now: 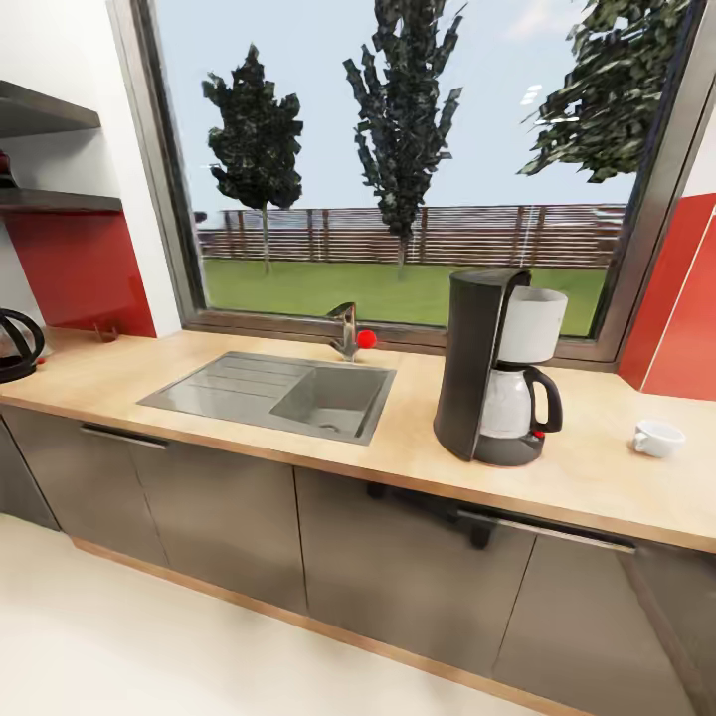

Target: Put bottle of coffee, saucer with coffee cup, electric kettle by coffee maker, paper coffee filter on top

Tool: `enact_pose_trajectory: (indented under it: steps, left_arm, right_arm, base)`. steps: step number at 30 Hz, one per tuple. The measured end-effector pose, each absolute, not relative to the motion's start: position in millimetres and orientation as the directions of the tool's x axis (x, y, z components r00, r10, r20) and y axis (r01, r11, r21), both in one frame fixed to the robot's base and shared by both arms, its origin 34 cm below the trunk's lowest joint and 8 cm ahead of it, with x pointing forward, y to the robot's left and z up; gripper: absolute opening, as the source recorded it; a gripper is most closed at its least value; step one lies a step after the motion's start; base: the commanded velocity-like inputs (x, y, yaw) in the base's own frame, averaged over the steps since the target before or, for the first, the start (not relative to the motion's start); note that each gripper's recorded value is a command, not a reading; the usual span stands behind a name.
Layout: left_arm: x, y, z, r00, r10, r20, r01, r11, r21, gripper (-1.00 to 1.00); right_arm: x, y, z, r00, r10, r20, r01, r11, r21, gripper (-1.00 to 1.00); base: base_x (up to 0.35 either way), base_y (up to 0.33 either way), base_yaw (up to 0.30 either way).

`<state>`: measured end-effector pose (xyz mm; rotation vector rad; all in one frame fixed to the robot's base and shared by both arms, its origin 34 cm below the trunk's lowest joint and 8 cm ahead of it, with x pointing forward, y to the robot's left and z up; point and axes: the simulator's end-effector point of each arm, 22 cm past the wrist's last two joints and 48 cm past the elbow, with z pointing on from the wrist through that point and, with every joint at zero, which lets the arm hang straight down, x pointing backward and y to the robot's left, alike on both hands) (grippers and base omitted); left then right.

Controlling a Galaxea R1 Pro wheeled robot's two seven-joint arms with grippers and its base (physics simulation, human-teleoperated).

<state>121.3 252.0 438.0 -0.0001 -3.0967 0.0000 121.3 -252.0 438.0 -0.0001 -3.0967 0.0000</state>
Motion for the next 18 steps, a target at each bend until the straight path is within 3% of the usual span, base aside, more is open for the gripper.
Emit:
enact_pose_trajectory:
  steps: [14,18]
  left_arm:
    - [124.4,250.2,437.9,-0.999,0.006,0.040,0.006,1.000,-0.004,1.00]
    - [127.1,252.2,437.8,-0.999,0.005,0.033,0.005,1.000,-0.002,1.00]
  right_arm:
    - [150.4,-213.4,438.5,-1.000,0.009,-0.012,0.008,0.999,0.047,1.00]
    - [159.1,-214.2,438.6,-0.999,0.009,-0.031,0.008,0.999,0.046,1.00]
  base:
    - [0.000,0.003,0.000]
    - [0.000,0.195,0.000]
